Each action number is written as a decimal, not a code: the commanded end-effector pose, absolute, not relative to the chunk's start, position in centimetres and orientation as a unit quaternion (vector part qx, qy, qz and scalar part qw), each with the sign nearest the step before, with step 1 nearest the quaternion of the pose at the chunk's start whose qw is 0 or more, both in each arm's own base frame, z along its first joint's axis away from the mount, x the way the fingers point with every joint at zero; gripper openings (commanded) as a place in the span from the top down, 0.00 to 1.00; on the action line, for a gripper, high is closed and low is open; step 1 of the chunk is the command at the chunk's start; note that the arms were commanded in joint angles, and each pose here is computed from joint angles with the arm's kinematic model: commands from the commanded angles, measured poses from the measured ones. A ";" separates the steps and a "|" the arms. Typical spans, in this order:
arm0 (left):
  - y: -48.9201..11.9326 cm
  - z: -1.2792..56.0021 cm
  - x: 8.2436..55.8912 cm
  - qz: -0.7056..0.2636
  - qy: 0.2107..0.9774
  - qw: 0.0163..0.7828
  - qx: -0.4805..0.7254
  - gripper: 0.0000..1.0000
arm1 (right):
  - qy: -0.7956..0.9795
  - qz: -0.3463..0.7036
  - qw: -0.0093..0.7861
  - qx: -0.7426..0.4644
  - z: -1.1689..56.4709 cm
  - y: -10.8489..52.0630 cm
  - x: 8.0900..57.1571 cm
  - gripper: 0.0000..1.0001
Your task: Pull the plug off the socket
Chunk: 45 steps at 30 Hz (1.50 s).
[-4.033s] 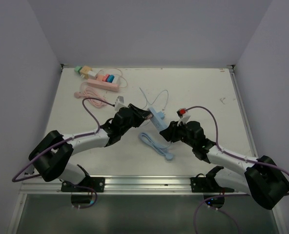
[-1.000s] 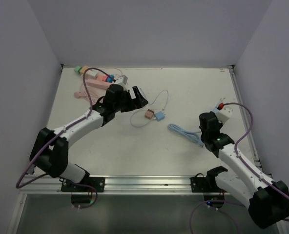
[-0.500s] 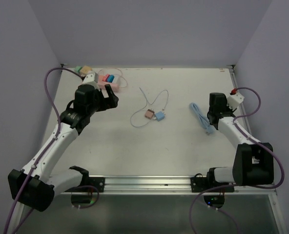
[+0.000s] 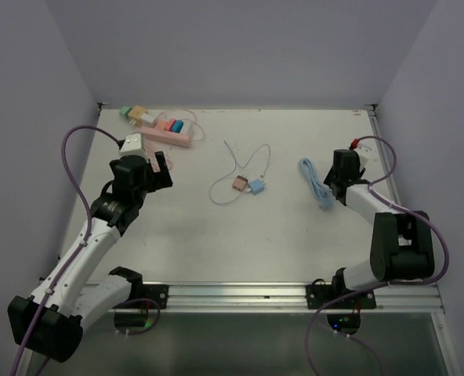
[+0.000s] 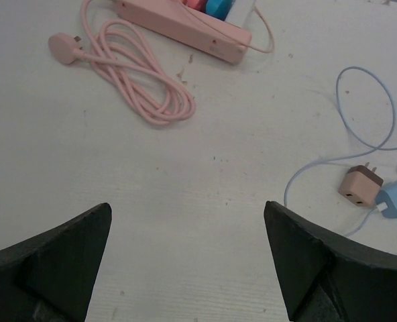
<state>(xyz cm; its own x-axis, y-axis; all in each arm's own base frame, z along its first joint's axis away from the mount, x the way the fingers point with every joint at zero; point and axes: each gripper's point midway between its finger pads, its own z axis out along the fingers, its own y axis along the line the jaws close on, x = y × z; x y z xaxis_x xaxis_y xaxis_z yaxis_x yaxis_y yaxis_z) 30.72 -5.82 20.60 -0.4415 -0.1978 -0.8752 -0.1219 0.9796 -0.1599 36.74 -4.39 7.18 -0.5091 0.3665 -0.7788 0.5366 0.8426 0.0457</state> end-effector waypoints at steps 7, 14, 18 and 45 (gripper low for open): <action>-2.9 21.2 30.4 0.024 0.829 0.544 -0.128 0.00 | 0.874 -0.077 0.423 0.228 8.1 -3.6 37.5 0.27; -2.5 20.9 30.4 0.035 0.831 0.539 -0.135 0.00 | 0.860 -0.006 0.467 0.208 13.2 -1.3 37.4 0.14; -2.3 20.5 30.6 0.043 0.832 0.534 -0.140 0.00 | 0.844 0.064 0.506 0.166 17.2 1.5 36.8 0.07; 0.8 11.4 45.9 0.052 0.865 0.394 -0.305 0.00 | 0.766 0.248 0.593 -0.017 26.3 11.9 29.9 0.01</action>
<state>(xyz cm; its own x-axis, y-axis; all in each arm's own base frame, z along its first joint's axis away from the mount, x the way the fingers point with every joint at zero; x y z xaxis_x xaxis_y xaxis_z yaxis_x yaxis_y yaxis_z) 43.30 -0.42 11.42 -0.5526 -0.4243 -0.7174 -0.5143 0.8509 -0.1072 29.98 12.16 25.59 -0.3394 0.2893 -0.8951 -0.3165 0.8610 0.3983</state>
